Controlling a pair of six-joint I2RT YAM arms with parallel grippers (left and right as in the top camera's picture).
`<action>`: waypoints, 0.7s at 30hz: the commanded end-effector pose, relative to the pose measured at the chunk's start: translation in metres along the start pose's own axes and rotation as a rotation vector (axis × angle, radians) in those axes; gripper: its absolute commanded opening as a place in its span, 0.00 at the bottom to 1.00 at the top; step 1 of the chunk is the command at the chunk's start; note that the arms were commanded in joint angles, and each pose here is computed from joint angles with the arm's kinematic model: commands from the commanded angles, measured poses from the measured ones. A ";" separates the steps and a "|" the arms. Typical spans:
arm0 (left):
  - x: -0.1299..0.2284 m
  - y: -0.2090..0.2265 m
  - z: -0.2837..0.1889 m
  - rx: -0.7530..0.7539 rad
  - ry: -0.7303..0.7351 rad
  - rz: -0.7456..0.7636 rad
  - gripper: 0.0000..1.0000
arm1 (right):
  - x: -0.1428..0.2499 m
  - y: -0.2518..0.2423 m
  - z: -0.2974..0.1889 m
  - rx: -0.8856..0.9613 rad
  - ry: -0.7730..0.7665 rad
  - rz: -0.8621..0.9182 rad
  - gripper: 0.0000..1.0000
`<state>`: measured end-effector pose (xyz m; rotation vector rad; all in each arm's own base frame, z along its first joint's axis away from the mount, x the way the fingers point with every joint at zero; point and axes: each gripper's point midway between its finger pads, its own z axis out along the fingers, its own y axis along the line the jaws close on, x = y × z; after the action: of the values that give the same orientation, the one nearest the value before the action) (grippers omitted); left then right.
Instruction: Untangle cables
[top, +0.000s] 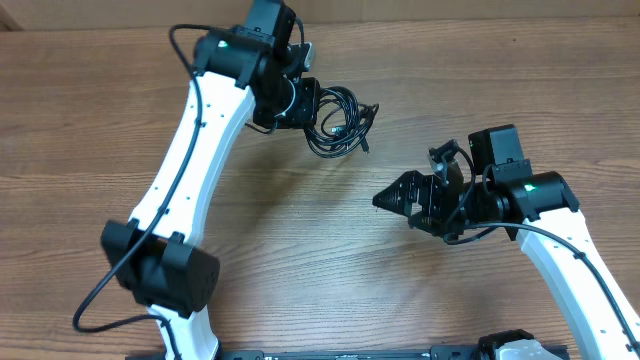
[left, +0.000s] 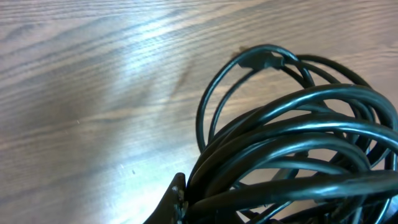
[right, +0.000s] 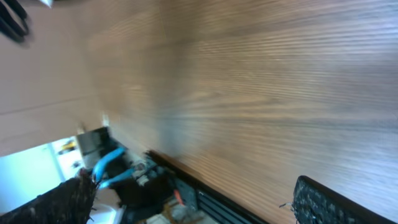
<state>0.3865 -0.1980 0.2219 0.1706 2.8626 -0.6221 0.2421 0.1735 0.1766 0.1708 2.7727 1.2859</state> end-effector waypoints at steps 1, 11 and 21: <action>0.011 -0.014 -0.006 0.078 0.041 0.011 0.04 | 0.002 0.041 -0.005 -0.200 0.041 -0.068 1.00; 0.032 -0.030 -0.010 0.179 0.138 -0.023 0.04 | -0.046 0.064 -0.011 -0.257 -0.126 0.010 0.98; 0.034 -0.028 -0.009 0.168 0.146 -0.031 0.04 | -0.058 0.068 0.002 -0.293 -0.101 0.111 0.44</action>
<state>0.3494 -0.2121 0.2283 0.1769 2.9714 -0.8373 0.3036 0.2013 0.2223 0.3431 2.4887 1.5824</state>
